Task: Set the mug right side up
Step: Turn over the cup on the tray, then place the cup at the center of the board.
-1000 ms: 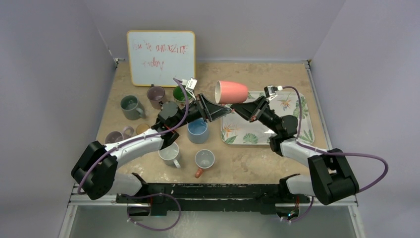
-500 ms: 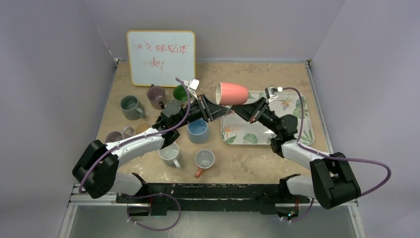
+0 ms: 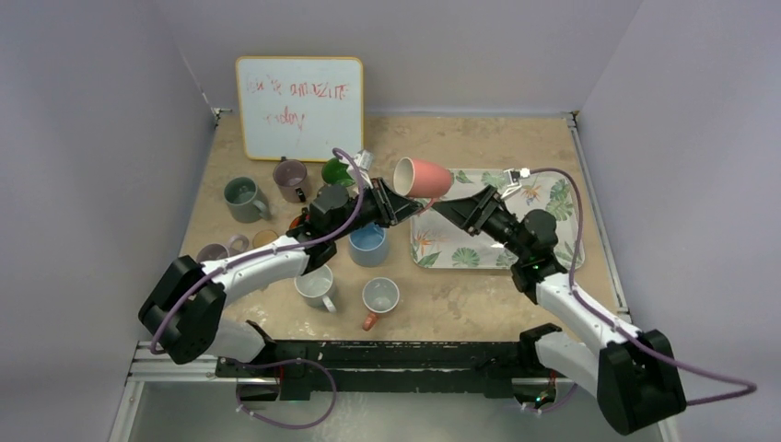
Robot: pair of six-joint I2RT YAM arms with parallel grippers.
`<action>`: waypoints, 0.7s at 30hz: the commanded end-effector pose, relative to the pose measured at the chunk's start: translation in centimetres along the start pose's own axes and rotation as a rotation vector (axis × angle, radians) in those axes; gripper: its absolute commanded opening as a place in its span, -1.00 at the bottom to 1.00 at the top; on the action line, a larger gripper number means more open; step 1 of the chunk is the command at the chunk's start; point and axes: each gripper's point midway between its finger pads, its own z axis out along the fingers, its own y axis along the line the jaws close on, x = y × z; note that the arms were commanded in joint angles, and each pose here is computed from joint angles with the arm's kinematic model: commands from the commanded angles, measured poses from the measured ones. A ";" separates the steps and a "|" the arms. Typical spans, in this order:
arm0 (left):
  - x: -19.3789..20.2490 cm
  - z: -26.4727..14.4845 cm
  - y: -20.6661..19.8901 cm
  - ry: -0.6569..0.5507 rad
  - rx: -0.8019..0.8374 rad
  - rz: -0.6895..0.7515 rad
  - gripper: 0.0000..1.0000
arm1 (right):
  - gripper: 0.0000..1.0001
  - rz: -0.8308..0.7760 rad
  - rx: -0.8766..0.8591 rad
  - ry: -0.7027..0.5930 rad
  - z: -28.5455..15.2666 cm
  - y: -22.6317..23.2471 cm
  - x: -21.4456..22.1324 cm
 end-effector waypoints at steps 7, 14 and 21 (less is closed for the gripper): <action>-6.9 2.1 0.4 -0.146 -0.176 0.338 -1.00 | 0.98 -0.248 0.114 -0.101 -2.4 3.2 -3.0; -9.9 3.2 5.9 -0.096 -0.478 0.576 -1.00 | 0.97 -0.331 0.098 -0.150 -3.8 5.5 -3.9; -11.4 5.1 11.1 -0.006 -0.628 0.581 -1.00 | 0.98 -0.379 0.112 -0.139 -4.2 6.0 -4.1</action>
